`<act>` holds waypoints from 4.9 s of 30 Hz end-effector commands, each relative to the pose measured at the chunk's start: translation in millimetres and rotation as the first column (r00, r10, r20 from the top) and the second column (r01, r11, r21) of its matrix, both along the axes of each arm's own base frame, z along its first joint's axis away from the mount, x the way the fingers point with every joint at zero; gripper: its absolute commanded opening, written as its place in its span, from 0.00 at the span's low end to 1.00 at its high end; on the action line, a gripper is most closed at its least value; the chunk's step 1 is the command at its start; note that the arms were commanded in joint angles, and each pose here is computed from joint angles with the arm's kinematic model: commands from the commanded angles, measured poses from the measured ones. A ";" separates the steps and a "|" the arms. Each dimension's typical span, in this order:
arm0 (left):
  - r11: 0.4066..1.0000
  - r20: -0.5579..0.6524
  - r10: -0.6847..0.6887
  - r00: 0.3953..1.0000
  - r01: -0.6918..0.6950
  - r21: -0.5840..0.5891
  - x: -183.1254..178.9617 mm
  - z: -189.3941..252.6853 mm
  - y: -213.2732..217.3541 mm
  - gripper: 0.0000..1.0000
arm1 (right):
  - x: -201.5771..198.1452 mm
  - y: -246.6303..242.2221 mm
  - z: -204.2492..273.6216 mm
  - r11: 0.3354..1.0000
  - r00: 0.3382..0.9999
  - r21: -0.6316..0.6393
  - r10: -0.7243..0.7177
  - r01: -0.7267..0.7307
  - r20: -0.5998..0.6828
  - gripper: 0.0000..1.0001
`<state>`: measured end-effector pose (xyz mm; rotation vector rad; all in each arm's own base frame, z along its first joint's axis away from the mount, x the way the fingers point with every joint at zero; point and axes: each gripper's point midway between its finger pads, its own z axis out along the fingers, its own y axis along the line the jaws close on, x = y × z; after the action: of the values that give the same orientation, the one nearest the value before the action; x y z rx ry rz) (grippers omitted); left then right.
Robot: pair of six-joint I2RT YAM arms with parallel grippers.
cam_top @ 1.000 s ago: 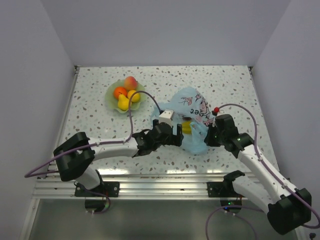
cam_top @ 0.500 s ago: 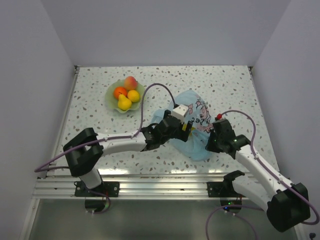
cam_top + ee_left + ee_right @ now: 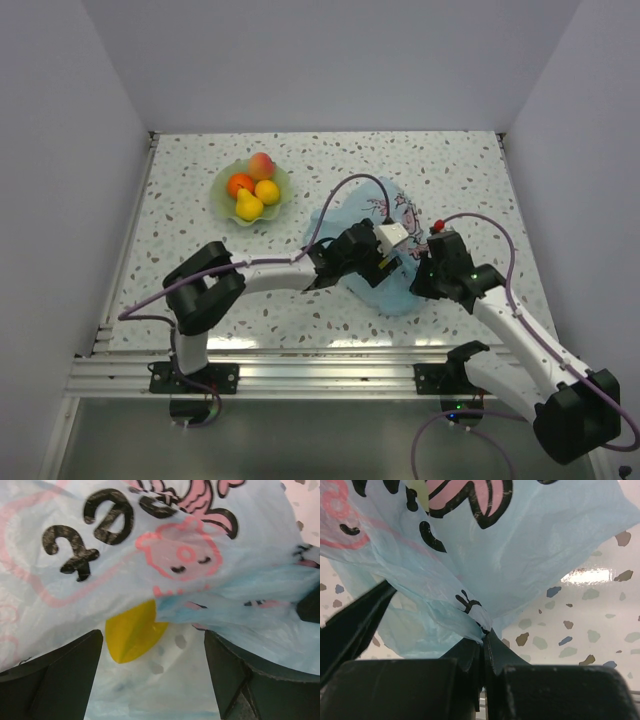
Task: Untie the knot of the plastic bag and take out the fruit
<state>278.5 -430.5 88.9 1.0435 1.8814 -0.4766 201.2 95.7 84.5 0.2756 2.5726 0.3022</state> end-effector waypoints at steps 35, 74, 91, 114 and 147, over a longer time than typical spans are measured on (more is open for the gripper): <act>0.988 -0.037 -0.153 0.988 0.154 0.026 34.5 -22.4 -2.6 0.31 | 18.5 8.2 18.2 0.995 0.995 -0.025 0.094 -0.093 0.032 0.00; 0.403 -0.207 0.882 0.423 -0.905 -0.133 171.3 80.6 364.1 0.38 | 38.7 14.8 20.4 0.990 0.987 -0.039 0.139 -0.137 0.079 0.00; 0.337 -0.232 0.915 0.331 -0.941 -0.015 189.1 33.9 390.0 0.94 | 42.8 15.3 26.3 0.986 0.983 -0.054 0.162 -0.158 0.091 0.00; 0.763 -0.332 0.492 0.805 -0.582 -0.281 47.5 107.1 156.6 0.95 | 45.6 17.0 58.2 0.978 0.969 -0.065 0.207 -0.200 0.135 0.45; 0.814 -0.422 0.383 0.822 -0.516 -0.266 -13.6 0.6 69.9 0.94 | 168.9 84.5 99.0 0.813 0.846 -0.346 0.525 -0.468 0.089 0.13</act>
<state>250.4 -354.6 89.2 0.3429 2.2159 -0.7193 369.5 163.0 145.5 -0.5148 2.5191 -0.0425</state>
